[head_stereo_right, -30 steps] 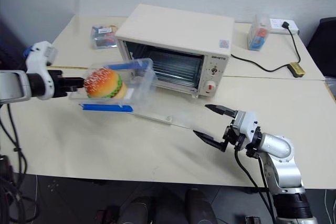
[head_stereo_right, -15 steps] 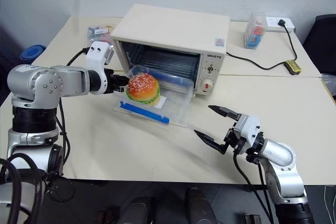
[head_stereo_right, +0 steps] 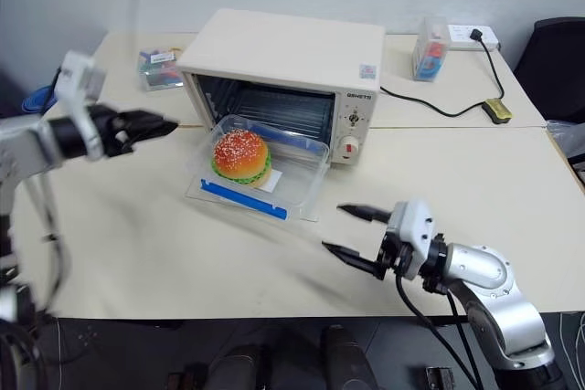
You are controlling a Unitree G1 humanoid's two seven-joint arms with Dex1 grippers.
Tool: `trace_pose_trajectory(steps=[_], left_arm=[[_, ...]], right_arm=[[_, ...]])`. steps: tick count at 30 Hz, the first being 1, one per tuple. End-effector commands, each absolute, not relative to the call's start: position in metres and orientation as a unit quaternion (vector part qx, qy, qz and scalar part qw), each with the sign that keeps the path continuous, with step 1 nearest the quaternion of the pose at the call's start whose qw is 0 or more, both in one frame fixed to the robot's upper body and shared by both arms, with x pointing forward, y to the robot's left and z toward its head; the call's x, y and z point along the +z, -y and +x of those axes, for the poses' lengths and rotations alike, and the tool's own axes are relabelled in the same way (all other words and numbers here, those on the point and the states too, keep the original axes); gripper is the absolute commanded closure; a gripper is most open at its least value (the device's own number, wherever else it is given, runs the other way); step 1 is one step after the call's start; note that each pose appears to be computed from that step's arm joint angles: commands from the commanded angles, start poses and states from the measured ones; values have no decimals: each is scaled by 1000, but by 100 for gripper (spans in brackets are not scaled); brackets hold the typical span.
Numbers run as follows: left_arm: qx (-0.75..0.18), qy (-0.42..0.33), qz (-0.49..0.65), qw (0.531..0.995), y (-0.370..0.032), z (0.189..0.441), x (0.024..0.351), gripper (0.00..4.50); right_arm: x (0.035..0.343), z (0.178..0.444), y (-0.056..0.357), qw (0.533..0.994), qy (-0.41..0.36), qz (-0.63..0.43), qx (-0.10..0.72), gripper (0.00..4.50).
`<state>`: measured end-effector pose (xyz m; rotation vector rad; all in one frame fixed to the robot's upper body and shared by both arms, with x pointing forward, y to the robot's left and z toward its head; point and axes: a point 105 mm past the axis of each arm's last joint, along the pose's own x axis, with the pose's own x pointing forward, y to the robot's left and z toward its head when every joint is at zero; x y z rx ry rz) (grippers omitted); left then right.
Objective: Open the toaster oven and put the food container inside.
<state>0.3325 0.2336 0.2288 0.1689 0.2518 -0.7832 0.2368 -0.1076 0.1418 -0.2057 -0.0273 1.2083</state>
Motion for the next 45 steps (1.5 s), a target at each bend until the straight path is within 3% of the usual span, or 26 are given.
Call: trace_pose_trajectory(steps=[1,4,6,7,20,27,37,41,45], left_arm=[[-500,-69,129,853,-212,304,225,361],[-539,-93,122,828,-203,289,192,450],[-541,-83,108,830,-191,290,180,450],[-538,-77,101,833,-186,292,177,450],[-414,-3,62,908,-158,347,163,450],[-370,53,17,927,-147,376,184,450],[-338,91,-18,937,-127,405,199,450],[-332,92,-23,938,-124,410,200,450],[-349,83,-16,933,-132,399,198,450]], right_arm=[[140,232,85,791,6,-121,600,268],[140,249,74,804,20,-127,581,378],[142,261,70,817,31,-129,561,441],[142,267,70,823,36,-135,551,446],[167,328,78,870,107,-156,456,446],[172,349,69,877,126,-151,439,446],[201,399,58,912,160,-128,356,446],[206,401,46,910,163,-104,367,446],[202,388,39,896,152,-98,407,446]])
